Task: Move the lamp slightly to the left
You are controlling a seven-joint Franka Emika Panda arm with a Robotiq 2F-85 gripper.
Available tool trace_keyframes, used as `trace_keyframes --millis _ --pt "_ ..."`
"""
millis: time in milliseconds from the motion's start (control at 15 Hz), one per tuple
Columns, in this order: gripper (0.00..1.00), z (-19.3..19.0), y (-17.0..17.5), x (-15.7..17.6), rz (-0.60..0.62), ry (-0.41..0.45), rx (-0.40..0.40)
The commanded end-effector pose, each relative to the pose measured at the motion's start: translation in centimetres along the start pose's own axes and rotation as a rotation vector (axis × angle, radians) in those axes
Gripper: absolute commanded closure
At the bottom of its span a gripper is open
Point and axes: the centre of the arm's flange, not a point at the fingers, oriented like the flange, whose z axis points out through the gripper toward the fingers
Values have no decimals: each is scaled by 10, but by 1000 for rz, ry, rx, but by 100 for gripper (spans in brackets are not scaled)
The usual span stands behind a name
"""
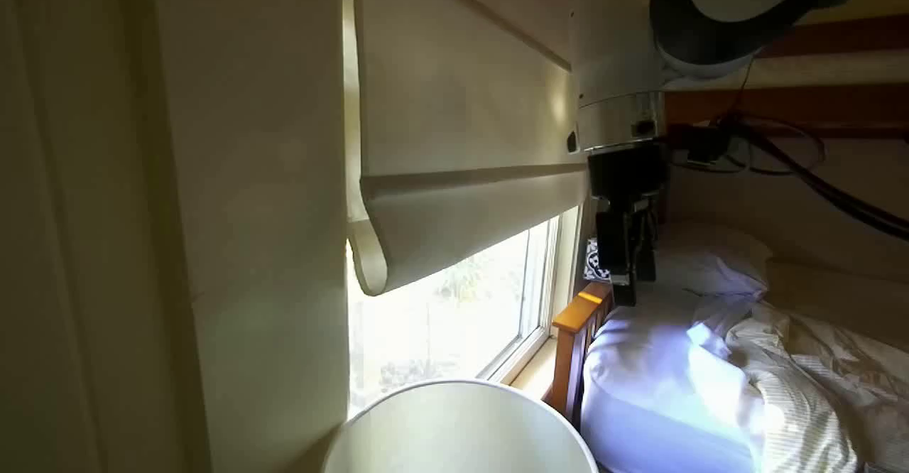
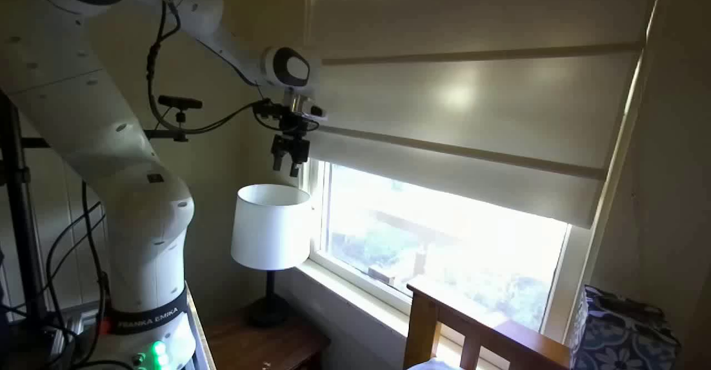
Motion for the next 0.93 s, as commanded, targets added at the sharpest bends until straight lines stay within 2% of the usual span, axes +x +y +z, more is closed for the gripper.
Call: trace_keyframes --millis 0,800,867 --pt "0 0 0 0 0 0 0" --pt "0 0 0 0 0 0 0" --pt "0 3 4 3 77 15 16"
